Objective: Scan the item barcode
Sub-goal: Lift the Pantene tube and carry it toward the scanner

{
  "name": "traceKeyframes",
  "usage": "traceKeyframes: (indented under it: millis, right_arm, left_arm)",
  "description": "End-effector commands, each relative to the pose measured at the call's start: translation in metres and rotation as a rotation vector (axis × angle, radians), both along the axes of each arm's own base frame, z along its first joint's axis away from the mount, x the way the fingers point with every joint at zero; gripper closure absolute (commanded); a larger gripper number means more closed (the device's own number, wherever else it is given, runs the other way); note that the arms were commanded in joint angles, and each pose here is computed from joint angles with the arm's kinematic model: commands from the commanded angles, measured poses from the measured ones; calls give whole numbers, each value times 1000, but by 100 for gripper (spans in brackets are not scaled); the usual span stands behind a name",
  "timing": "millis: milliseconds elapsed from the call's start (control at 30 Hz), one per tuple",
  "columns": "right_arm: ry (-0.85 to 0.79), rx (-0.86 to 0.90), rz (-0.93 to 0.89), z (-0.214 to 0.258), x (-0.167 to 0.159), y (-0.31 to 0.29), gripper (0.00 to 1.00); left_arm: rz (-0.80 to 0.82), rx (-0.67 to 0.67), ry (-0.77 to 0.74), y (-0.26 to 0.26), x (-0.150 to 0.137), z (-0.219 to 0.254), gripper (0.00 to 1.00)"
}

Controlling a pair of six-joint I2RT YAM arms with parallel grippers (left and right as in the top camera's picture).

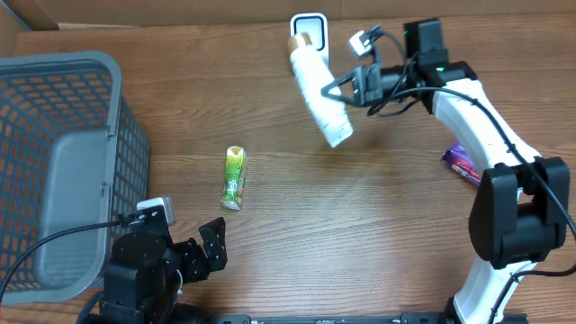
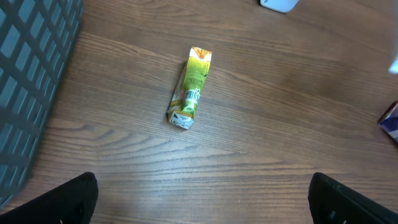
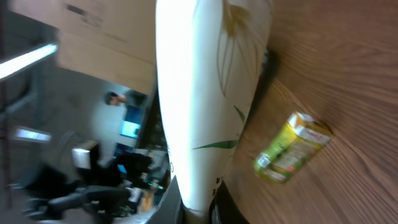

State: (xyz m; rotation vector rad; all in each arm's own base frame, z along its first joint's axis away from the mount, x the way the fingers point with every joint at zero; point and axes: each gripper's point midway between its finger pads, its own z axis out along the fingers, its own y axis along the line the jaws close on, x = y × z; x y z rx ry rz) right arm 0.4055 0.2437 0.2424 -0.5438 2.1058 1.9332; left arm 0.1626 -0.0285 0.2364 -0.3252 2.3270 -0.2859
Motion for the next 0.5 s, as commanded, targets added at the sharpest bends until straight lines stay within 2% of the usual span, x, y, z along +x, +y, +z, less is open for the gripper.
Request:
traceKeyframes:
  millis: [0, 233, 467]
  right_arm:
    - [110, 100, 78, 72, -16, -13, 96]
    - [174, 83, 66, 129, -19, -18, 96]
    - [96, 83, 65, 172, -34, -20, 97]
  left_arm:
    - [8, 9, -6, 2, 0, 0, 0]
    - [8, 9, -6, 2, 0, 0, 0]
    - [8, 9, -6, 2, 0, 0, 0]
